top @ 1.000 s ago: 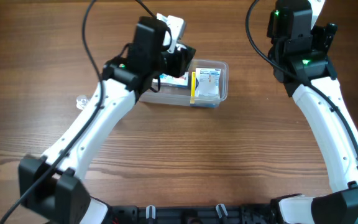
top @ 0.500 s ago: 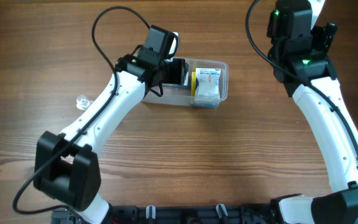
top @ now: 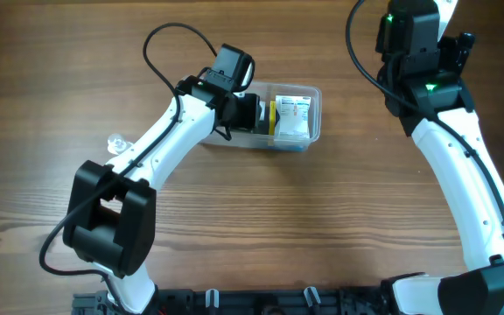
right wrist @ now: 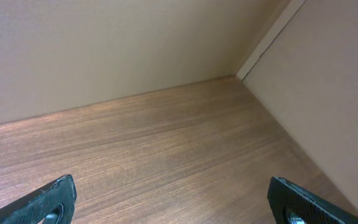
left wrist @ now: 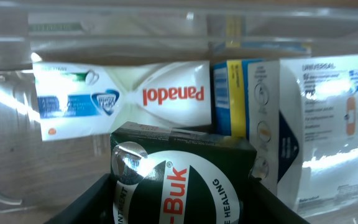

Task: Pack container
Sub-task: 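Lower the Zam-Buk tin in front of the Panadol box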

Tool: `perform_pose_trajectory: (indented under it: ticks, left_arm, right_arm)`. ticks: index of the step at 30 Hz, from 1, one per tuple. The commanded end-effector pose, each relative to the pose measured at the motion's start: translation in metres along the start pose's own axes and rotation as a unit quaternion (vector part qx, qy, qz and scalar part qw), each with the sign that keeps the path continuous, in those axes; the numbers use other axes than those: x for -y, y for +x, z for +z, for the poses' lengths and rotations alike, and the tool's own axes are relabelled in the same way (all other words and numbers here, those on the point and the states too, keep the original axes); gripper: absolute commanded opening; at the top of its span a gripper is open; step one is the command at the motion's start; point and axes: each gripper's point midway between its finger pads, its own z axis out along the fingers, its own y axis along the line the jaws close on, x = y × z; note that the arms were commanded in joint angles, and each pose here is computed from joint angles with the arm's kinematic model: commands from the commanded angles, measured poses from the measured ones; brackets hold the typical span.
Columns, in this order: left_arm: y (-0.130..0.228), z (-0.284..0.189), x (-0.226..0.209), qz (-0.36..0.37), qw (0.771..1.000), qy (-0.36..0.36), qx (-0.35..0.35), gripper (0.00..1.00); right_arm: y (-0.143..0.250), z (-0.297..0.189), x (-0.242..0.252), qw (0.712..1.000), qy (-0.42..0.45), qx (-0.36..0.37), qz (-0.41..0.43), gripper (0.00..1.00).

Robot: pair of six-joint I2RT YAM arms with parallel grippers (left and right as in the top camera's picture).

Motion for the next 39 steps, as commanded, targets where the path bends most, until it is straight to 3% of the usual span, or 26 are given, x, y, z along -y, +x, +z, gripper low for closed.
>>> perform_pose_trajectory:
  ticks: [1, 11, 18, 39]
  left_arm:
    - [-0.0021, 0.0012, -0.0048, -0.008, 1.0, -0.016, 0.002, 0.51]
    - [0.0025, 0.0026, -0.0076, -0.008, 1.0, -0.025, -0.007, 0.5]
    - [0.0005, 0.0027, -0.0066, -0.008, 1.0, -0.023, -0.003, 0.61]
    - [-0.0056, 0.0028, -0.0028, -0.005, 1.0, -0.017, 0.01, 0.73]
  right_arm:
    - [0.0012, 0.0029, 0.0, 1.0, 0.01, -0.001, 0.007, 1.0]
    - [0.0012, 0.0029, 0.0, 1.0, 0.01, -0.001, 0.007, 0.99]
    - [0.0012, 0.0029, 0.0, 1.0, 0.01, -0.001, 0.007, 1.0]
    - [0.0012, 0.0029, 0.0, 1.0, 0.01, -0.001, 0.007, 1.0]
